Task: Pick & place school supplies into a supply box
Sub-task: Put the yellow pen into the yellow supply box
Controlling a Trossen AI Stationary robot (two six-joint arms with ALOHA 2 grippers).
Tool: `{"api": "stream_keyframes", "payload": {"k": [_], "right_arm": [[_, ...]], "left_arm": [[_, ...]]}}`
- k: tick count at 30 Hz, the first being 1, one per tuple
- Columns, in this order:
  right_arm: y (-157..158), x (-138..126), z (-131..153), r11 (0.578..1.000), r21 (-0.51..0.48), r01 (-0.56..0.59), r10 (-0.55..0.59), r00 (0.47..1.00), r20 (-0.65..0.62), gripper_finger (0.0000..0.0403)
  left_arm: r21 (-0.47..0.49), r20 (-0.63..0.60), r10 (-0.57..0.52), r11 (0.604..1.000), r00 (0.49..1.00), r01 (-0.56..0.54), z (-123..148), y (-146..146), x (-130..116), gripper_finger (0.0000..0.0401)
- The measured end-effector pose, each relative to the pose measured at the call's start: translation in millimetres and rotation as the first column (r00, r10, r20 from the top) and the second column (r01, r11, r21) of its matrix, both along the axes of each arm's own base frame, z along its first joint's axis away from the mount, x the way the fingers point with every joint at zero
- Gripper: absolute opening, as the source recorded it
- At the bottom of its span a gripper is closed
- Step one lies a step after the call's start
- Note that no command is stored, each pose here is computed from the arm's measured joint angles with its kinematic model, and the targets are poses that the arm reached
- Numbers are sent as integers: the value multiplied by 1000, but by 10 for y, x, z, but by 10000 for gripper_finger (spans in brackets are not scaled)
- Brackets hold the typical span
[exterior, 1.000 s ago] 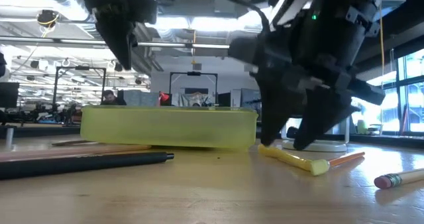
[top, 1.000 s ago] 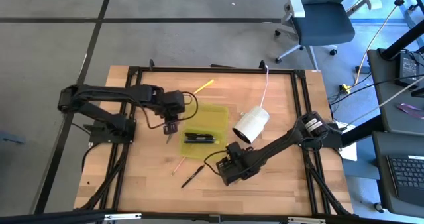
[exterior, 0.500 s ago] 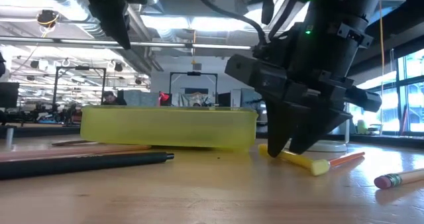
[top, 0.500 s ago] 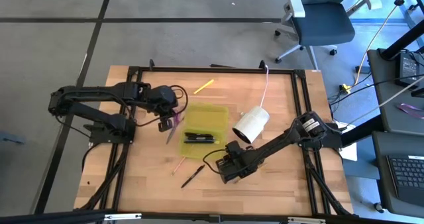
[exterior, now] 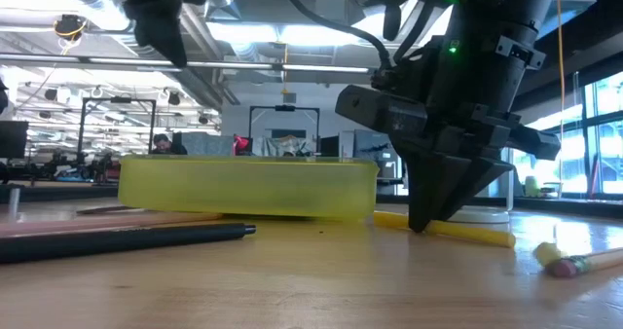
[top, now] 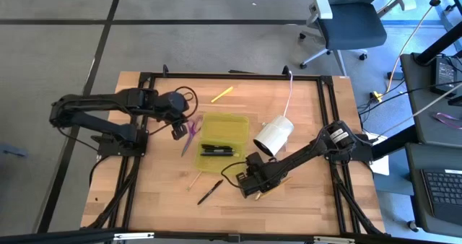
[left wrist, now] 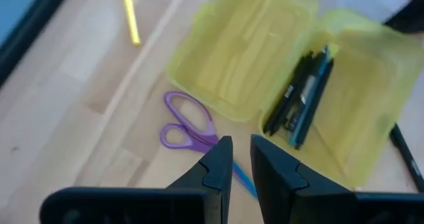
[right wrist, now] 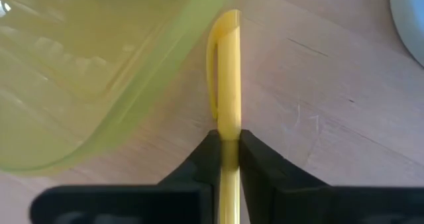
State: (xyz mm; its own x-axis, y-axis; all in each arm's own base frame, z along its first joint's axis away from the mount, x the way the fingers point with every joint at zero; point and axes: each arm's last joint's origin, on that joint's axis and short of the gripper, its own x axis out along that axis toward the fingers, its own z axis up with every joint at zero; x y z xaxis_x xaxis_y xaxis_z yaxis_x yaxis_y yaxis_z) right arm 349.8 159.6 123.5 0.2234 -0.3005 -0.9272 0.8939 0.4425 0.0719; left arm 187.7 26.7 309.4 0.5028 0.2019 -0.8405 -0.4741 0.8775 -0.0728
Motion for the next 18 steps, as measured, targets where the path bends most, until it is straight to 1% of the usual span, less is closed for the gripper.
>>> {"api": "stream_keyframes", "payload": {"k": [7,9,13,16,18], "right_arm": [[9,-14,53,1000,19,-7,7,1000,5,46],[17,-33,109,999,50,-12,12,1000,3,45],[50,-58,207,997,68,-24,23,999,25,43],[57,-70,245,996,81,-28,26,999,27,45],[82,-84,262,993,109,-36,35,999,20,45]], "left_arm": [[26,45,22,999,999,-23,86,-6,-124,53],[45,66,36,998,997,-39,71,-4,-158,54],[34,113,76,996,991,-80,-147,-7,-220,53],[8,146,82,996,986,-84,-348,-20,-283,49],[0,165,87,996,983,-88,-454,-27,-327,48]]}}
